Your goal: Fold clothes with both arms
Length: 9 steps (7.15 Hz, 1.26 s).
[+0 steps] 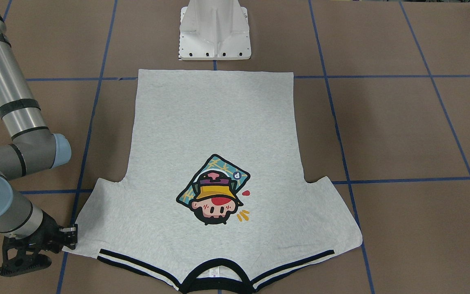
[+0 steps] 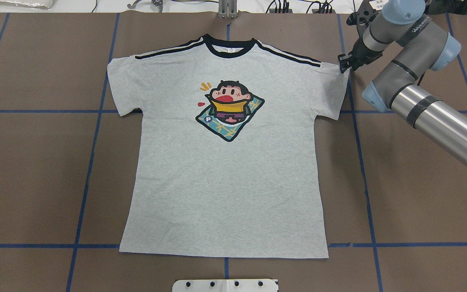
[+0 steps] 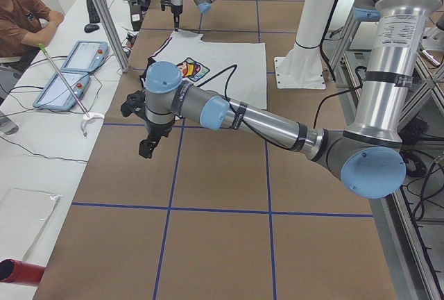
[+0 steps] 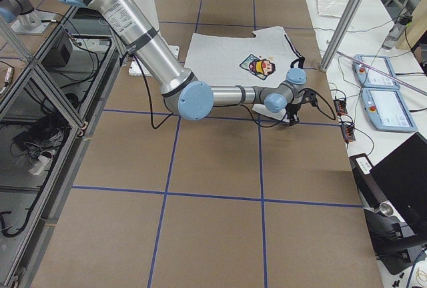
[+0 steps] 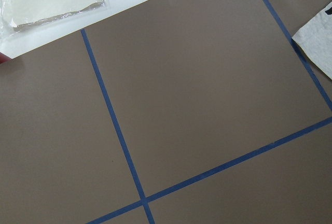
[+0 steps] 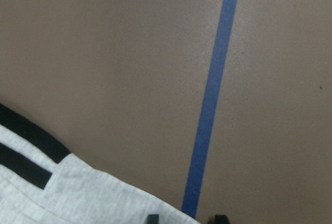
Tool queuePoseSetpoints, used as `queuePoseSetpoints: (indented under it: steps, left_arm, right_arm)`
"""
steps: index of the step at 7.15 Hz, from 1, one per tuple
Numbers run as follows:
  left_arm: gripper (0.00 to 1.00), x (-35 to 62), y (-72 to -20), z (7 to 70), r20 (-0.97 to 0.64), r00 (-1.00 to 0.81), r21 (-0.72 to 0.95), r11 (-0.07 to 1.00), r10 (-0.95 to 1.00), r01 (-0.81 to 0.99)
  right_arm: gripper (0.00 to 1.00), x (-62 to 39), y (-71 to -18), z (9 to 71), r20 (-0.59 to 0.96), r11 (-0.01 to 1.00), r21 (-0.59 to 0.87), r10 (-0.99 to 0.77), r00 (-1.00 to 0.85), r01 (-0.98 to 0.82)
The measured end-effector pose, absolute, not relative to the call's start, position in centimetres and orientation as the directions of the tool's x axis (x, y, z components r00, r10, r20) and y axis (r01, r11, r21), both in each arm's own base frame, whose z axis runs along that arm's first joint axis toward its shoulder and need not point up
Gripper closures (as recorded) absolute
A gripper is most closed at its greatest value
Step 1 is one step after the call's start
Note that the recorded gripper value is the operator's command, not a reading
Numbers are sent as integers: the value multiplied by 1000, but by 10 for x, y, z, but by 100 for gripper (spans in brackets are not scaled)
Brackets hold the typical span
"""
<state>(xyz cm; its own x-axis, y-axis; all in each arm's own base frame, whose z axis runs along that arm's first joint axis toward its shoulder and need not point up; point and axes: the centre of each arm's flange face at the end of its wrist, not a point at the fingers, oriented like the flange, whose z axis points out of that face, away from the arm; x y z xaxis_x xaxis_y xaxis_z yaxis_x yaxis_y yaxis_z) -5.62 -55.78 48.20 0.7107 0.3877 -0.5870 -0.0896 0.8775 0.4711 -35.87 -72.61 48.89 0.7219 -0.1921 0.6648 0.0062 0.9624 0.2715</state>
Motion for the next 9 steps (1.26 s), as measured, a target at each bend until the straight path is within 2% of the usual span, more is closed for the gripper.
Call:
queuePoseSetpoints:
  steps: [2,5,9]
  left_arm:
    - [0,-56,-558,482,-587,711,471,878,388,-90]
    - [0,-56,-558,482,-587,711,470,878,387,-90]
    - [0,-56,-558,484,-588,711,468,879,385,-90]
  right_arm:
    - [99,-359,-726,488,665,962,272,-193,721,7]
    - [100,-362,-729,477,669,959,282,-199,717,4]
    - [100,-362,-728,405,741,952,296,-175,649,-82]
